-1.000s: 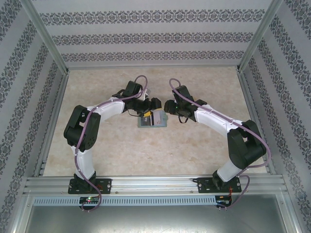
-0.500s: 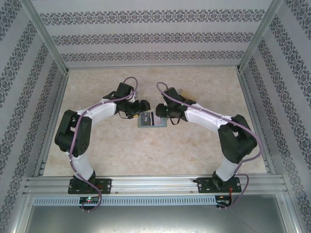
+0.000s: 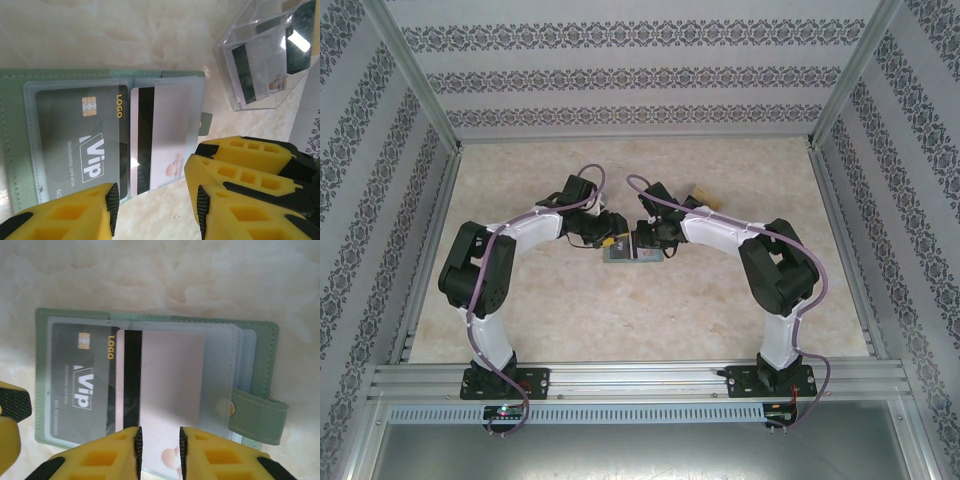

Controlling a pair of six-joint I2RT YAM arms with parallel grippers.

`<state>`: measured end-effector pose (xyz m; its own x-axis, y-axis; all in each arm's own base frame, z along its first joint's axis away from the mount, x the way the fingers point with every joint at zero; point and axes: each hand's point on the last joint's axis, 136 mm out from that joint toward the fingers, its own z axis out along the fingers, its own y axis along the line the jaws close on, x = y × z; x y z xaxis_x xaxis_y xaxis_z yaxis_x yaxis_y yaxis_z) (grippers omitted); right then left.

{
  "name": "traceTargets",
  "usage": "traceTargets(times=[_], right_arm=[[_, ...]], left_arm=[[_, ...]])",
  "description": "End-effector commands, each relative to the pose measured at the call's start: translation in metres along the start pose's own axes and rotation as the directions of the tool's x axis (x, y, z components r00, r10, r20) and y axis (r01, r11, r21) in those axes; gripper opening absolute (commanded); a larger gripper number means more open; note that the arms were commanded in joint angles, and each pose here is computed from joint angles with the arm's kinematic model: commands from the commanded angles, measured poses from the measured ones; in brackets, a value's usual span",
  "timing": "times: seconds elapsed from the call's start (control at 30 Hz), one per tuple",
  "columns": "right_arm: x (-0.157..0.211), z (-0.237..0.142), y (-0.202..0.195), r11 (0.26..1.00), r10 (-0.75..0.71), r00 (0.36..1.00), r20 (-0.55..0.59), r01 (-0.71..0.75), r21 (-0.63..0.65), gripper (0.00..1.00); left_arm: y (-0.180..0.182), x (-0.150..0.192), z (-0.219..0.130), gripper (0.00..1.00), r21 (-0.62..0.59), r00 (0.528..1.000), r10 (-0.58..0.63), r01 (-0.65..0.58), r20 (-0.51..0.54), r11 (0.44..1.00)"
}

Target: Take the credit cards out of the card holder

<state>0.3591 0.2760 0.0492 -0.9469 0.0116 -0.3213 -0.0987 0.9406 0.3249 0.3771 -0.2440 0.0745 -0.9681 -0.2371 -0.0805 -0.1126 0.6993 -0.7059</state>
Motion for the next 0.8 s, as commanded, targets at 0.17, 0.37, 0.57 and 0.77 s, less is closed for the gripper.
traceTargets(times=[0.17, 0.37, 0.57, 0.77], right_arm=[[0.011, 0.014, -0.022, 0.997, 0.012, 0.999, -0.047, -0.008, 0.072, 0.27], [0.017, 0.022, -0.028, 0.996, 0.035, 0.997, -0.074, -0.029, 0.084, 0.25], [0.022, 0.028, -0.035, 0.995, 0.063, 0.994, -0.093, -0.056, 0.079, 0.25], [0.024, 0.03, -0.04, 0.994, 0.083, 0.992, -0.1, -0.075, 0.078, 0.25]], left_arm=[[-0.007, 0.007, 0.022, 0.41, 0.011, 0.998, 0.007, -0.006, -0.064, 1.0], [-0.004, 0.008, 0.026, 0.37, -0.001, 0.996, 0.027, -0.027, -0.082, 1.0], [-0.001, 0.007, 0.033, 0.37, 0.004, 0.994, 0.028, -0.027, -0.103, 1.0], [-0.001, 0.005, 0.038, 0.36, 0.01, 0.994, 0.025, -0.024, -0.106, 1.0]])
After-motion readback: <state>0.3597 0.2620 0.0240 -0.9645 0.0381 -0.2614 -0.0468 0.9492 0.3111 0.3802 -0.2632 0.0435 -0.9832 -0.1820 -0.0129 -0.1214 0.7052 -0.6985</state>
